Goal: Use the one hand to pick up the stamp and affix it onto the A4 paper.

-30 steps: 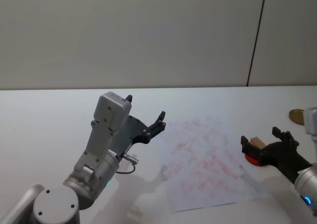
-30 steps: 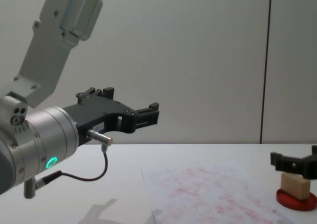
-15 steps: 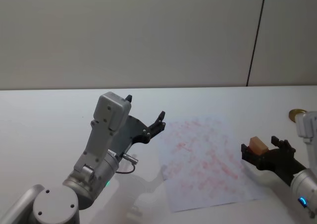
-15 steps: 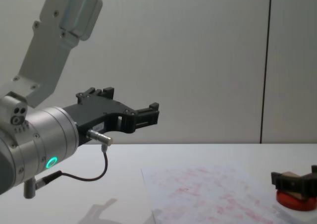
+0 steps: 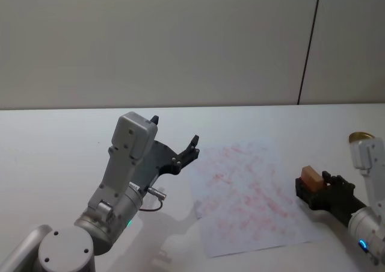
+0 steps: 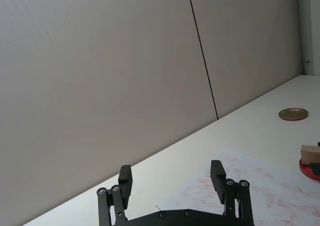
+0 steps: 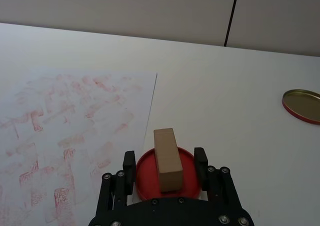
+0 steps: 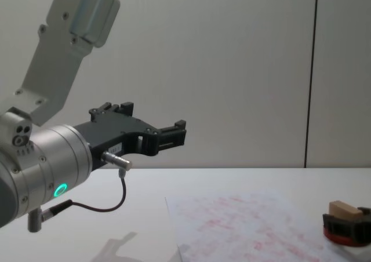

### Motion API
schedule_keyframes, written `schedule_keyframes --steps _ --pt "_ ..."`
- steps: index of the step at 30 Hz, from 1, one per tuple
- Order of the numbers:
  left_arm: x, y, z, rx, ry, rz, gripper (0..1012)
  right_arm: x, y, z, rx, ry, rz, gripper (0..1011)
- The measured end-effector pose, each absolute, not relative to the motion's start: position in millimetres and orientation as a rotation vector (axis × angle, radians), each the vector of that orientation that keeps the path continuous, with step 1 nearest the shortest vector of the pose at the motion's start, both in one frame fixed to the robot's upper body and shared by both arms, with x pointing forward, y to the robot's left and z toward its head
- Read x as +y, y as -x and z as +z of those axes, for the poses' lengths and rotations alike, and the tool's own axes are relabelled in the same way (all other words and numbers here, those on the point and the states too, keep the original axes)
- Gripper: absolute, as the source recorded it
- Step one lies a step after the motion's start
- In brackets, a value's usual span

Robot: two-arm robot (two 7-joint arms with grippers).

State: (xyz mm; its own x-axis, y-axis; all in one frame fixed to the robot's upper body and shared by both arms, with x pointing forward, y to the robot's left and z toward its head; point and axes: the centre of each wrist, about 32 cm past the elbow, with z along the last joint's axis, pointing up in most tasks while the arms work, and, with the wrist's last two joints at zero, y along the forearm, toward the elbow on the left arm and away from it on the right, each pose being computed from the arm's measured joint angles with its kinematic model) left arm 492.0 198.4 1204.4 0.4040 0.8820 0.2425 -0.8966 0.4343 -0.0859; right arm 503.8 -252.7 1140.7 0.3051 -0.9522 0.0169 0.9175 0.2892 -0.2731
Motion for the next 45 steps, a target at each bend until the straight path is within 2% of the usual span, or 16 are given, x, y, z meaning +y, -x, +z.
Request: schedule_keyframes --steps 8,10,13,15,17,28,45 --pt "198 -492 1204 -0.268 -0.061 1.124 993 -253 -506 1136 0.142 0.259 -1.258 505" --pt "198 -492 1204 -0.268 -0.061 1.124 993 -253 -506 1135 0.132 0.260 -1.258 419" --pt "198 -492 1204 -0.268 -0.061 1.124 993 -253 -506 1134 0.114 0.261 -1.258 358" --pt "198 -492 1204 -0.268 -0.061 1.124 993 -252 -506 1134 0.105 0.261 -1.258 256" --pt "198 -492 1204 -0.268 -0.061 1.124 993 -252 -507 1133 0.089 0.261 -1.258 224" --pt "198 -492 1204 -0.268 -0.061 1.124 993 -247 -506 1135 0.008 0.246 -1.228 221" --pt "198 -492 1204 -0.268 -0.061 1.124 993 -223 -503 1140 0.033 0.212 -1.037 221"
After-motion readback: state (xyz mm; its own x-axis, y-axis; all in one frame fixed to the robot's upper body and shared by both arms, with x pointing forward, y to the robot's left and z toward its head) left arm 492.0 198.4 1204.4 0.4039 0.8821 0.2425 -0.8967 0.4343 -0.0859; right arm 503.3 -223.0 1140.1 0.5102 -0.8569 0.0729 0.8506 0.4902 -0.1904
